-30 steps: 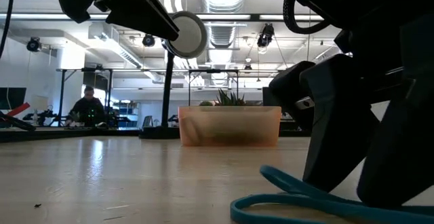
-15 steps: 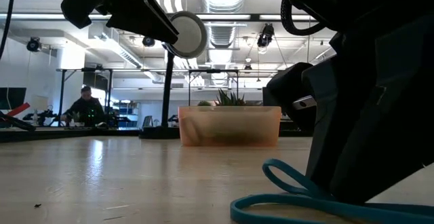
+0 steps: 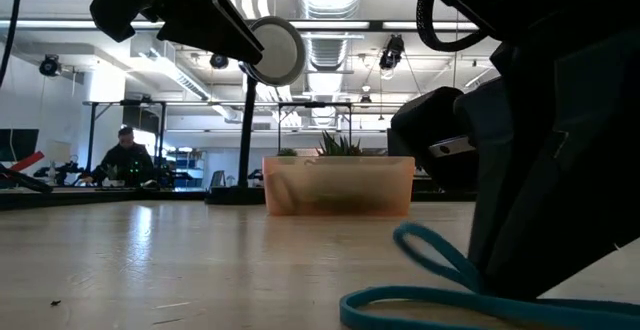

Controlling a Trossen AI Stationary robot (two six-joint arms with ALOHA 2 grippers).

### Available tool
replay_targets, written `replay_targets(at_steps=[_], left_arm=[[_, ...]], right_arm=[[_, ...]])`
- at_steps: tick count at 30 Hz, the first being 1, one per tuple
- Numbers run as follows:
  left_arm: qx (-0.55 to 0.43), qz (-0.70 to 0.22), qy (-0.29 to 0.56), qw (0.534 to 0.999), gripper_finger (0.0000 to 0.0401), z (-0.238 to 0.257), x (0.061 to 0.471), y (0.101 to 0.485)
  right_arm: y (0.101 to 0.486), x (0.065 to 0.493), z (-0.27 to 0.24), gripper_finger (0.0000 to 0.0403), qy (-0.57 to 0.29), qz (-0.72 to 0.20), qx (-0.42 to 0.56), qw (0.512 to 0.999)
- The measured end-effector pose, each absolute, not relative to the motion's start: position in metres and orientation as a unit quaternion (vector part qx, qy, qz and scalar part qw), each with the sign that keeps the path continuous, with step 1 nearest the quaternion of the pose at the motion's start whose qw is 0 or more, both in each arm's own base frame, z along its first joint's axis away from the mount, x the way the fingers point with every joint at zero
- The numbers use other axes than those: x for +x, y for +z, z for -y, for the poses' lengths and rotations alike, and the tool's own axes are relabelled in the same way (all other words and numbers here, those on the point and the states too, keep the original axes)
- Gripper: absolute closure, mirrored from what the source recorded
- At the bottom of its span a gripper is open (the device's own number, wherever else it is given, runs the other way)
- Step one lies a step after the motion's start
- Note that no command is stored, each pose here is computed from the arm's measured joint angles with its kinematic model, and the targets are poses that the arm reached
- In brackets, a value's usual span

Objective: Pick and place rubber bands into bin
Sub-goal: Put the blue rubber band into the orange bin

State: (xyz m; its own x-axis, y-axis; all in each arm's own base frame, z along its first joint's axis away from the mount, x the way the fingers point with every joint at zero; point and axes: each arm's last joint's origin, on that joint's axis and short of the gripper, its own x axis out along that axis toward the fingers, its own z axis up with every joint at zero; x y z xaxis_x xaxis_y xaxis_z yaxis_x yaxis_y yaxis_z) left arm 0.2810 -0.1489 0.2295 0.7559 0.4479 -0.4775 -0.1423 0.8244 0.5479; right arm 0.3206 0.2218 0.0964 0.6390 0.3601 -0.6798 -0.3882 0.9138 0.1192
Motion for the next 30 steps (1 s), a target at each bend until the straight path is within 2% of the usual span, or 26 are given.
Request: replay_targets(at_steps=[15,23,30], left_arm=[[0.247,-0.309,0.163,0.904,0.0324,0.149,0.281,0.229],[0.248,-0.310,0.163,0.903,0.0324,0.149,0.281,0.229],[0.248,-0.309,0.163,0.904,0.0324,0.149,0.281,0.229]], right_arm=[[0.103,0.321,-0.222,0.0394,0.211,-0.361,-0.047,0.907],[0.133,0.315,-0.215,0.0394,0.175,-0.349,-0.072,0.918],[0.168,0.311,-0.209,0.0394,0.156,-0.301,-0.120,0.933]])
